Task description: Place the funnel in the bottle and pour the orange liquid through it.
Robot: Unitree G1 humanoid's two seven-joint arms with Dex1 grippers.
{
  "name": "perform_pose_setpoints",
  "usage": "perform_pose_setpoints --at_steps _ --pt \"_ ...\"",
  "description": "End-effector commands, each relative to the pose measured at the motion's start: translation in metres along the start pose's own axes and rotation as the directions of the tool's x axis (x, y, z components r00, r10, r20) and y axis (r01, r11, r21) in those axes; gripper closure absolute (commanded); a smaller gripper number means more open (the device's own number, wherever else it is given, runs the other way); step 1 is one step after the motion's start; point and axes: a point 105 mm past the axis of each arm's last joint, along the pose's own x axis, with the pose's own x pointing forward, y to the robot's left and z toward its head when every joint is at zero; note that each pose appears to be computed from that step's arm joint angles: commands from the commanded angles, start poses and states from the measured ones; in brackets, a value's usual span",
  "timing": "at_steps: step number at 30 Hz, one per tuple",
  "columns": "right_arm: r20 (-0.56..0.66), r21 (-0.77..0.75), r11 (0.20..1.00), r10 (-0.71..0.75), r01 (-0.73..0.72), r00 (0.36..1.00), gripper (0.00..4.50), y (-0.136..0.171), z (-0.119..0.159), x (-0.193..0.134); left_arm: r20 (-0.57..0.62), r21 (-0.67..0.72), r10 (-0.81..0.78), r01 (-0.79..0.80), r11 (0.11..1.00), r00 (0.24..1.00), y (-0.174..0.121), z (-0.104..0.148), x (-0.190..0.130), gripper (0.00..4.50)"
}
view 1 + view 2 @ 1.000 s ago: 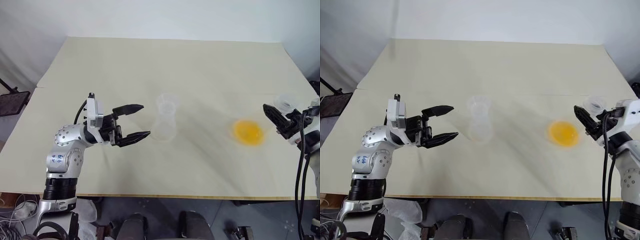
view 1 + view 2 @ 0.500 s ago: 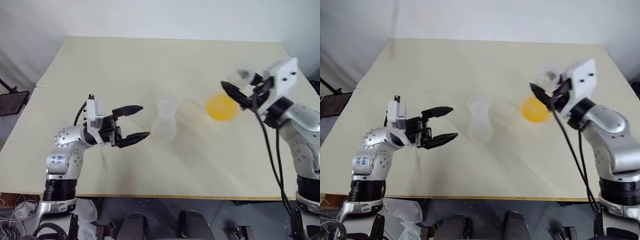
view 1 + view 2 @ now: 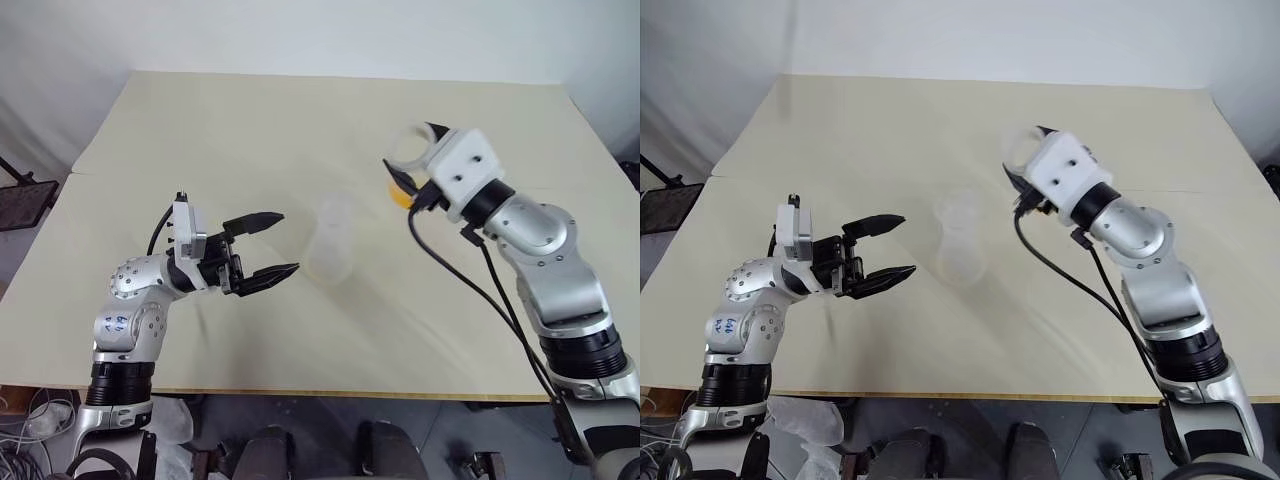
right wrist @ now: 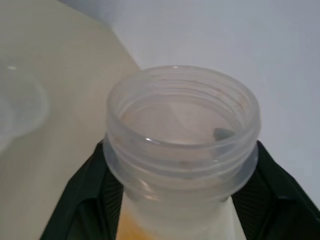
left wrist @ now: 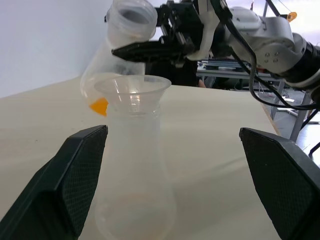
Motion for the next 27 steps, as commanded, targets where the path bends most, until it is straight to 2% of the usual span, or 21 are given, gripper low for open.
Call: perform_pose_setpoints --at_steps 1,10,16,27 --pt "0.079 -0.108 0.994 -0.020 0.029 0.997 2.06 -0.005 0.020 0.006 0.034 0.033 -0.012 0.011 0.999 0.999 -0.005 0.008 0.002 0.00" --pt "0.095 -0.286 0.956 -0.041 0.066 0.995 2.06 -0.002 0.024 0.015 0.040 0.022 -0.007 0.006 1.000 0.999 -0.006 0.005 0.003 0.00" --pt "0.138 -0.431 0.897 -0.046 0.101 0.989 2.06 0.000 0.030 0.016 0.048 0.029 0.003 -0.004 1.000 0.999 -0.005 0.005 0.005 0.00" --pt "0.163 -0.561 0.819 -0.034 0.121 0.986 2.06 0.004 0.032 0.021 0.041 0.041 0.021 -0.022 0.999 0.999 -0.003 0.003 0.003 0.00"
